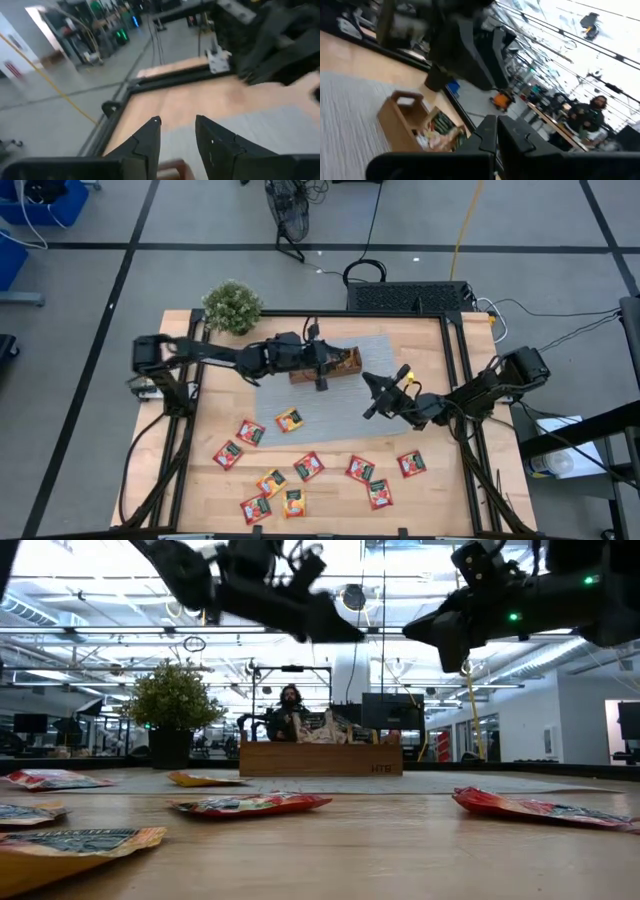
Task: Pick & Place Tea
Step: Put the yellow tea bag into the right section of the wooden organizer
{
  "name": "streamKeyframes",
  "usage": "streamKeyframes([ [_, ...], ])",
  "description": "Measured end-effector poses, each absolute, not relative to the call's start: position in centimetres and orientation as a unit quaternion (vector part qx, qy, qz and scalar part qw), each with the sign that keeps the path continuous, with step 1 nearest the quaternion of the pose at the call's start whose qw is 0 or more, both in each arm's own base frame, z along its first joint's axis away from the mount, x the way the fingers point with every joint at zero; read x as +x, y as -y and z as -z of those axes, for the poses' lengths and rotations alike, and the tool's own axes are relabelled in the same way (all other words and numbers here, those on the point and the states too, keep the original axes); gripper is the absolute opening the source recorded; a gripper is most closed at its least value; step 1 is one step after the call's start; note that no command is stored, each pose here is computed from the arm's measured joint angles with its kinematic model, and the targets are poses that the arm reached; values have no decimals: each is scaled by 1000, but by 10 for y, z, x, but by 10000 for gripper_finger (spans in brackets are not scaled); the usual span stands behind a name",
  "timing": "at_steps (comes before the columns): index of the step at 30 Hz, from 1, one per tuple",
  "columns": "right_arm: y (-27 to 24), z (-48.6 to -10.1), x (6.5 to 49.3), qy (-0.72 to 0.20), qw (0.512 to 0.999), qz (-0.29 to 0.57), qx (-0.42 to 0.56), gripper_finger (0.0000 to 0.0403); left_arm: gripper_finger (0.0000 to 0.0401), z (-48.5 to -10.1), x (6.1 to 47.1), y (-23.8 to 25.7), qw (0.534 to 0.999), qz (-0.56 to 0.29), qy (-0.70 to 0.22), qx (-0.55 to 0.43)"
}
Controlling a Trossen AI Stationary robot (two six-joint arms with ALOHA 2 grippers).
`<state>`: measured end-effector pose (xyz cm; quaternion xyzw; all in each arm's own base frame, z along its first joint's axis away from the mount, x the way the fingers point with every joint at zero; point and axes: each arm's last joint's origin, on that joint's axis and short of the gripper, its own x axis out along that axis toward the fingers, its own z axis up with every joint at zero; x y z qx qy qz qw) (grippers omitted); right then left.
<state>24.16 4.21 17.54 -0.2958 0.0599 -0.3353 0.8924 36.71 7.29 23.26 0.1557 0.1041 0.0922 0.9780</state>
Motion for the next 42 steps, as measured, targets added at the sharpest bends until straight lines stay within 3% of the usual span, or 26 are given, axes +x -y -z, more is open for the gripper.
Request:
streamKeyframes([
  [3, -34, -182, 257, -84, 885, 330, -317, 1, 127, -251, 351, -62, 977, -89, -142, 133],
  [5, -27, -187, 276, -157, 866, 311, -359, 1, 127, -256, 338, -56, 976, -82, -162, 121],
  [7, -15, -194, 297, -250, 863, 237, -369, 1, 127, -254, 325, -51, 976, -77, -168, 116],
  [10, 15, -216, 319, -359, 890, 119, -255, 0, 127, -247, 305, -45, 981, -77, -142, 105],
  [14, 52, -242, 326, -424, 889, 72, -157, 0, 127, -238, 276, -40, 989, -90, -70, 95],
  [21, 92, -248, 315, -462, 883, 18, -78, 0, 127, -218, 240, -36, 990, -101, 10, 100],
  [32, 113, -182, 344, -518, 853, -1, -70, 0, 127, -208, 233, -37, 990, -107, 2, 94],
  [42, 122, -187, 343, -506, 858, 26, -84, 0, 127, -204, 233, -37, 990, -105, -15, 93],
])
